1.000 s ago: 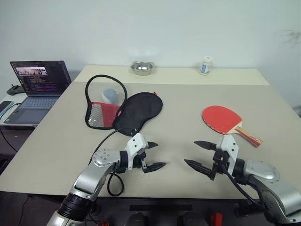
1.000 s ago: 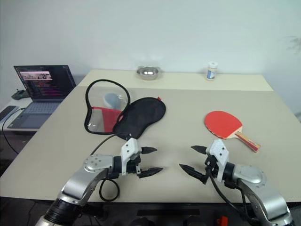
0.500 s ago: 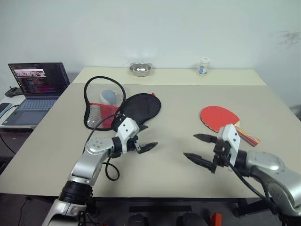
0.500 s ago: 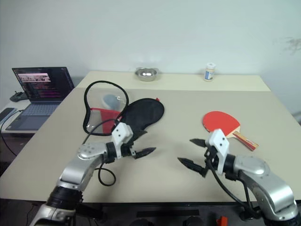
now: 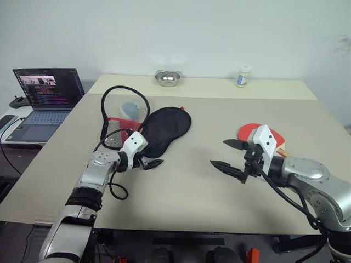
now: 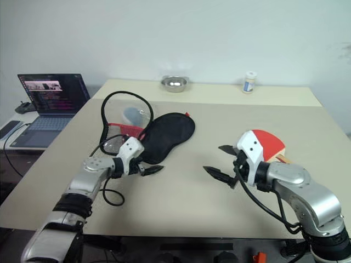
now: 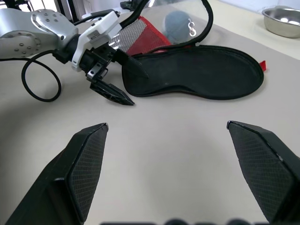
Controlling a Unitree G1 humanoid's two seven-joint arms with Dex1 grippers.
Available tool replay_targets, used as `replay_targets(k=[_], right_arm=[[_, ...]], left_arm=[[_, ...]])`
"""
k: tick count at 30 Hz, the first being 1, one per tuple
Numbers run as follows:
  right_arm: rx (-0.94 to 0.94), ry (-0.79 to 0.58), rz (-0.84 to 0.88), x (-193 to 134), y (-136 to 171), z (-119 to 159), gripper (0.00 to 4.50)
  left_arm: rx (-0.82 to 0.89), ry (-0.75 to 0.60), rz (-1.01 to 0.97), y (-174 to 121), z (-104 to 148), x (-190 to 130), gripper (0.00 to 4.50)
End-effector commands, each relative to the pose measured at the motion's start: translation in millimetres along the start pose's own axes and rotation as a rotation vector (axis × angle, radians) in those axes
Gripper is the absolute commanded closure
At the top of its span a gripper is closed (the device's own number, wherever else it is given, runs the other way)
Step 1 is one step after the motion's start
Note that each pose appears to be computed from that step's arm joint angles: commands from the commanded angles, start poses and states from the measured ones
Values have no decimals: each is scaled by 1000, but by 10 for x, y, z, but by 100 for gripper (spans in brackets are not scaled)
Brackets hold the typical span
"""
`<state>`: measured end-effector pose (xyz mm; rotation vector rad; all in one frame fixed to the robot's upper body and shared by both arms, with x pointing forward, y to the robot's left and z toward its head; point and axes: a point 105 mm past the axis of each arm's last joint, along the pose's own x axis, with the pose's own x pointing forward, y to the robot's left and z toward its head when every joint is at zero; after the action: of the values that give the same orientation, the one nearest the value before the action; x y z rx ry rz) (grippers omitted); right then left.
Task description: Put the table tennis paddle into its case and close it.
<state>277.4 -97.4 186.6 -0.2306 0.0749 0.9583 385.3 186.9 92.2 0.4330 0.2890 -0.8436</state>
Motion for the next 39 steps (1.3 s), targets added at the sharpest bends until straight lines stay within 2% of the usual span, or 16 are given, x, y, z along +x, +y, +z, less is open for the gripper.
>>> replay_targets(k=[1,4,7,16,18,19,22,27,35,39], right_arm=[[-56,-46,-6,-21,39,116,3],[-65,-55,-16,-28,21,130,3],[-69,-66,-26,-39,-2,148,0],[-63,-109,-46,-41,-45,215,0],[-63,-110,-55,-55,-68,221,0],[-62,-109,-60,-64,-83,223,0],[-64,-103,-71,-87,-114,217,0],[-71,-65,-75,-144,-147,153,0],[-81,-12,-80,-255,-147,56,0],[-89,22,-85,-348,-153,16,0]], left_arm=[[15,34,-45,-40,-65,27,0],[0,30,-80,-68,-83,2,0],[-26,32,-106,-80,-113,-49,55],[-144,35,-108,-75,-216,-143,360],[-166,0,-116,-92,-134,-120,429],[-197,-44,-130,-116,-25,-92,447],[-220,-101,-174,-217,178,-37,447],[-203,-147,-343,-693,510,165,447],[-201,-151,-496,-1211,640,452,447],[-208,-156,-527,-1340,679,607,447]])
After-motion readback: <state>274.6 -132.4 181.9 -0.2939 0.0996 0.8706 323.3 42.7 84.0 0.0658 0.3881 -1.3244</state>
